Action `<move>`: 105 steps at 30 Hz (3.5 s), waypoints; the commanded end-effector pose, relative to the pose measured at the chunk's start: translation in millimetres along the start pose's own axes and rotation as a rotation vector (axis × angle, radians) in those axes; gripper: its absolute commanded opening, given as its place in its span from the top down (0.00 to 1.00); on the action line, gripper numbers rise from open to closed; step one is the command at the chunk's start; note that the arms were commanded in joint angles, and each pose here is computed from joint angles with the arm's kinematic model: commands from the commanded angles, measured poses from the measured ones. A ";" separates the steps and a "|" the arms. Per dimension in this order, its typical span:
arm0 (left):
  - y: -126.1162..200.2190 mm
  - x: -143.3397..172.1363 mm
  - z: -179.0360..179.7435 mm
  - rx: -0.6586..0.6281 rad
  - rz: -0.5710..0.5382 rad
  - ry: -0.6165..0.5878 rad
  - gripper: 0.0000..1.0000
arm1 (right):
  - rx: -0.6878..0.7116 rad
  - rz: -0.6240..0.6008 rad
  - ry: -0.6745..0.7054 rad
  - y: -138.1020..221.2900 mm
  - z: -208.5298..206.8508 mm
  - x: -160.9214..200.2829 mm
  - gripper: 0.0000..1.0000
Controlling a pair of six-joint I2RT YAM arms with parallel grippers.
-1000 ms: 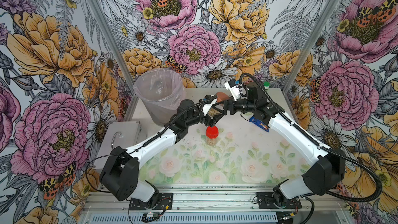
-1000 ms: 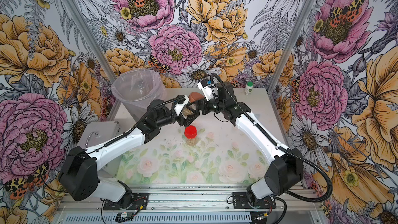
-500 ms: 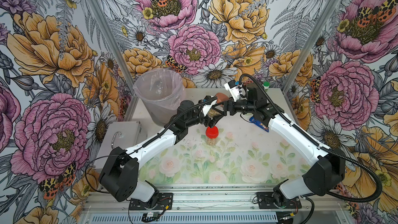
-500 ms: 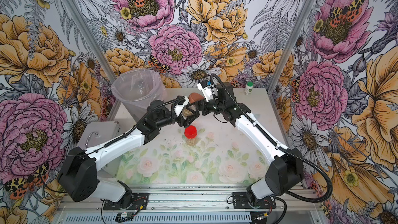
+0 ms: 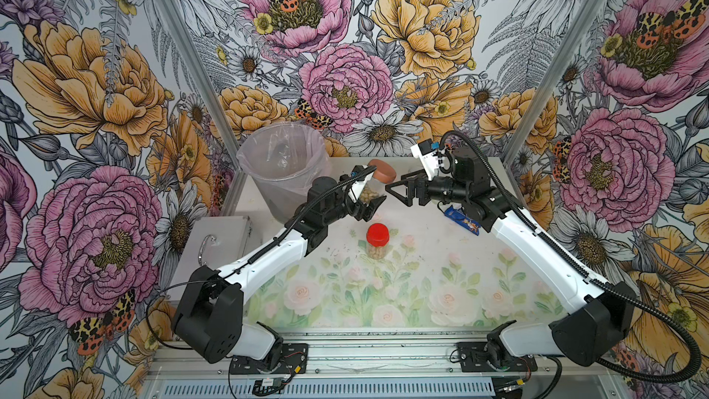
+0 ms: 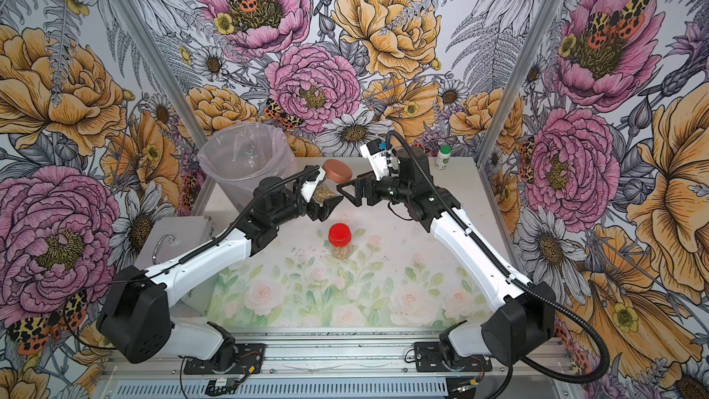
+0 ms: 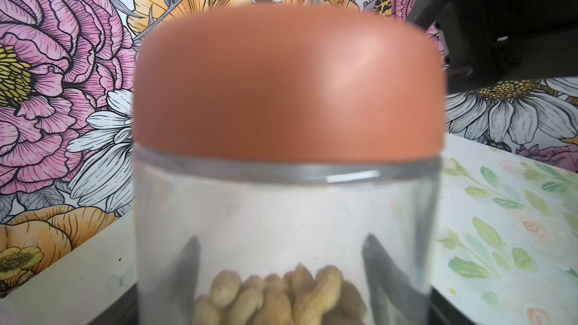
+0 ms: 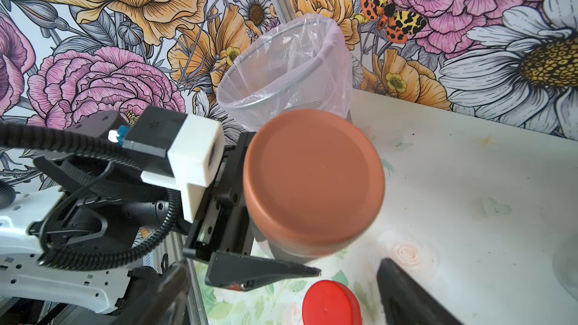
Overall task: Empty moldy peanuts from jars
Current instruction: Pick up the jar from the center of the board, then unscrew the lid from the jar.
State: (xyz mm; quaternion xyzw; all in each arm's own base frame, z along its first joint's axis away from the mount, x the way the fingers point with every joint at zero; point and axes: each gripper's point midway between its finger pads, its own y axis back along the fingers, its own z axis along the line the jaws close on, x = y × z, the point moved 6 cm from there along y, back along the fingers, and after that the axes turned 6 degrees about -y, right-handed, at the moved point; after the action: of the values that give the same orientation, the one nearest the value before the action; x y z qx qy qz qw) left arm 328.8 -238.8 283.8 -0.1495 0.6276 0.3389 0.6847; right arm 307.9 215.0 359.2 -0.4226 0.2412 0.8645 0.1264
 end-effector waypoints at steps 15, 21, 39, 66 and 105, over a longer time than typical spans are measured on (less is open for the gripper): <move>3.0 -20.8 -41.5 -0.157 -0.010 -0.322 0.72 | -0.040 0.041 -0.497 34.5 -11.3 -29.2 0.10; -1.4 -19.5 -51.1 -0.195 0.009 -0.388 0.73 | 0.066 0.098 -0.579 31.8 -24.4 -19.1 0.09; -12.6 -28.0 -48.3 -0.227 -0.018 -0.429 0.73 | 0.114 0.139 -0.645 21.6 -33.2 -12.8 0.06; -12.5 -35.6 -48.0 -0.219 -0.039 -0.427 0.73 | 0.159 0.192 -0.577 0.2 -39.4 -6.8 0.08; 54.4 -74.5 -40.1 0.288 -0.302 -0.104 0.77 | -0.183 0.410 0.098 18.2 -8.2 36.6 0.38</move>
State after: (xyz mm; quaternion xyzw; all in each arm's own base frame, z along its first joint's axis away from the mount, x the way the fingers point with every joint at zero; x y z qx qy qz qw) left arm 266.5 -256.1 276.4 -0.0238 0.6721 0.2209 0.7063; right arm 299.3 204.9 351.2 -0.4189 0.2176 0.8798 -0.0551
